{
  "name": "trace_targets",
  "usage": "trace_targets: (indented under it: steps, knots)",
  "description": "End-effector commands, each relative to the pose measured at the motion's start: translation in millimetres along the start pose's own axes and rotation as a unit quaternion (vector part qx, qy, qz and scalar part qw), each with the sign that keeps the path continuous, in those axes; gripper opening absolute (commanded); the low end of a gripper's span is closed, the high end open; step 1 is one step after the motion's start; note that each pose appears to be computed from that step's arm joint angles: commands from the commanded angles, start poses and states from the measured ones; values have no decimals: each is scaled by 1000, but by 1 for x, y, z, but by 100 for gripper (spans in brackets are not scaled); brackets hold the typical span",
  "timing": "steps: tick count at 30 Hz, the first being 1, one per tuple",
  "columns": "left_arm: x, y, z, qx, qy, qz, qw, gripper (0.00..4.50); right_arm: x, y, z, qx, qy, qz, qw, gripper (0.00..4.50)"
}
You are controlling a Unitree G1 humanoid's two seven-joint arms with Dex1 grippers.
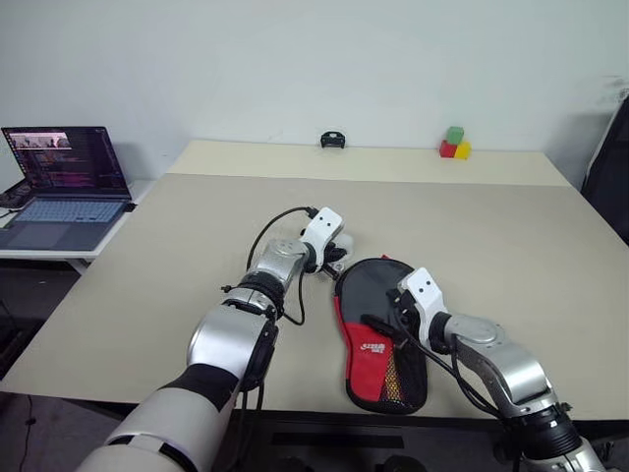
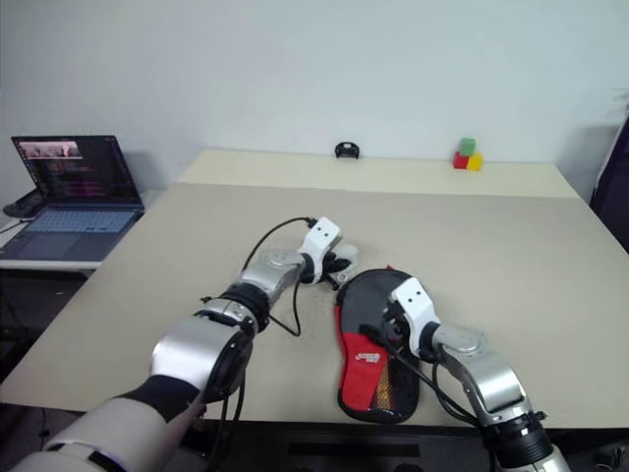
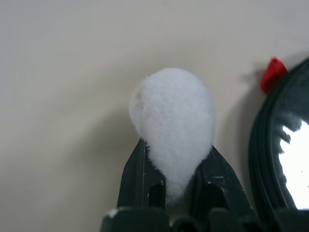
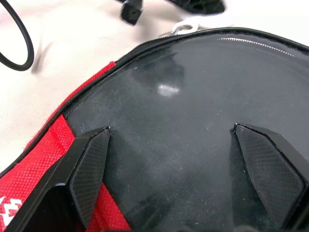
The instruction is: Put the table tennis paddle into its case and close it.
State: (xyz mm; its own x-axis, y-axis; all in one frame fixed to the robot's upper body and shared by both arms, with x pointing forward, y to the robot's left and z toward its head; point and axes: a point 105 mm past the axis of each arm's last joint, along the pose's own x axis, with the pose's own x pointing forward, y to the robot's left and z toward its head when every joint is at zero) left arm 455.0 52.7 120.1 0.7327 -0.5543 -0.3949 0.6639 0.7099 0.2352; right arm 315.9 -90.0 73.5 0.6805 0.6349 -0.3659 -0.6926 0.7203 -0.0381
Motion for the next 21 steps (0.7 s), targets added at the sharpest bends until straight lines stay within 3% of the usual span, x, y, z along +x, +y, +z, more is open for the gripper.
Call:
trace_targets:
  steps: [1, 7, 21]
  knots:
    - [-1, 7, 41, 41, -48, 36, 997, 26, -2, 10, -54, 61, 91, -3, 994, 450]
    - [5, -1, 52, 60, -55, 45, 996, 26, -4, 18, -58, 71, 91, -12, 993, 450]
    - [26, -61, 89, 108, -88, 10, 990, 25, -22, 45, -67, 98, 102, -30, 990, 450]
